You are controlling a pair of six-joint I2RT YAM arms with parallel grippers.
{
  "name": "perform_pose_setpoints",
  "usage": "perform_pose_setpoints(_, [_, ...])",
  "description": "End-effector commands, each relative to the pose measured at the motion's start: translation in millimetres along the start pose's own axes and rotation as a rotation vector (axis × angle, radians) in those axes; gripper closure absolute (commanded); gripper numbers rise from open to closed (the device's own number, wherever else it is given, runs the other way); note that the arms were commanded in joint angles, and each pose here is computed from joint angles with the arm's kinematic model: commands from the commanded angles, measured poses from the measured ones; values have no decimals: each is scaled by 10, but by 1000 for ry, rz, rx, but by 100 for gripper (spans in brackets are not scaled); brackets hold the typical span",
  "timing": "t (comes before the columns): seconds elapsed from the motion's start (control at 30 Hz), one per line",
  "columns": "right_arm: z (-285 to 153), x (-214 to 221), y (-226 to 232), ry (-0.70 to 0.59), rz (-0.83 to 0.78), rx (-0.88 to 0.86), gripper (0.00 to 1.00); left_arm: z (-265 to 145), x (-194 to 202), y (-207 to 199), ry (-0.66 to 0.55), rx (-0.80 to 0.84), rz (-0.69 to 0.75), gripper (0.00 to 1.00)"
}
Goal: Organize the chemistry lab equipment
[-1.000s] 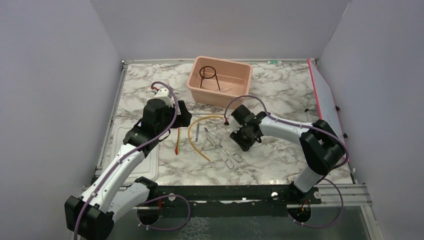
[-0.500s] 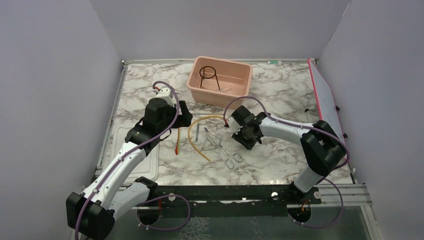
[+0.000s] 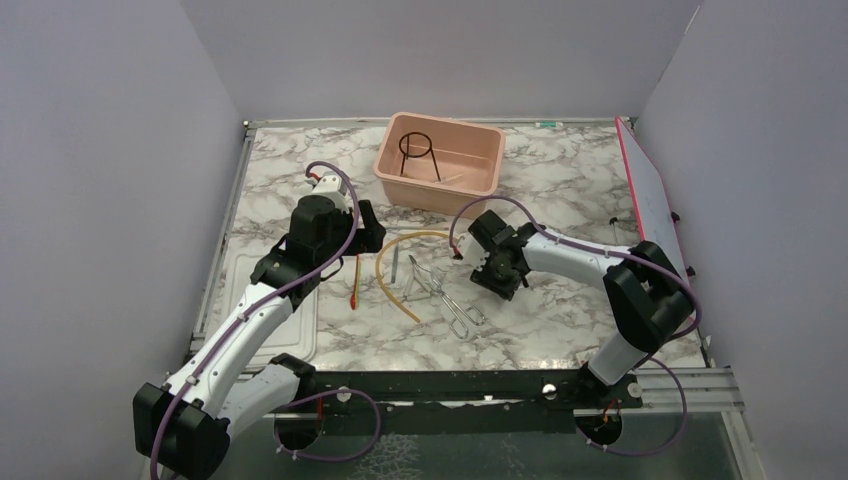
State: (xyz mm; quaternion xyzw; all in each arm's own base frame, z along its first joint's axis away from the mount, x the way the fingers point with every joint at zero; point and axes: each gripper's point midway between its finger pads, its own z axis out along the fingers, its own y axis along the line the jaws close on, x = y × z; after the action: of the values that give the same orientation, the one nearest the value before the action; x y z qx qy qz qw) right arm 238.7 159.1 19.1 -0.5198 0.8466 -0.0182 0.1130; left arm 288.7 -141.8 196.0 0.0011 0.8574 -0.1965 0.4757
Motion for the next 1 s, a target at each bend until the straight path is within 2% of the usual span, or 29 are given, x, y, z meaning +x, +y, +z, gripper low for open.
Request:
perform_pose_setpoints(0.0, [-41,72,71,12,-23,-41,52,10,-48,-38,-16,23,-5,13])
perform_pose_setpoints(0.27, [13,155,25,41,-32,-41,61,18,-47,-36,-14,22,-4,13])
perform_pose_setpoints(0.43, [17,85,52,22,-33,-70,75,16,-50,-38,-15,23,-3,14])
perform_pose_setpoints(0.6, [-84,-173,136,-75,1,-134,84,17,-47,-31,-15,21,-4,13])
perform_pose_setpoints(0.83, [-309,-459,132,-206,57,-145,85,17,-11,-91,0,57,-8,13])
perform_pose_setpoints(0.97, [-617,-741,108,-374,90,-139,85,20,14,-192,9,115,-16,14])
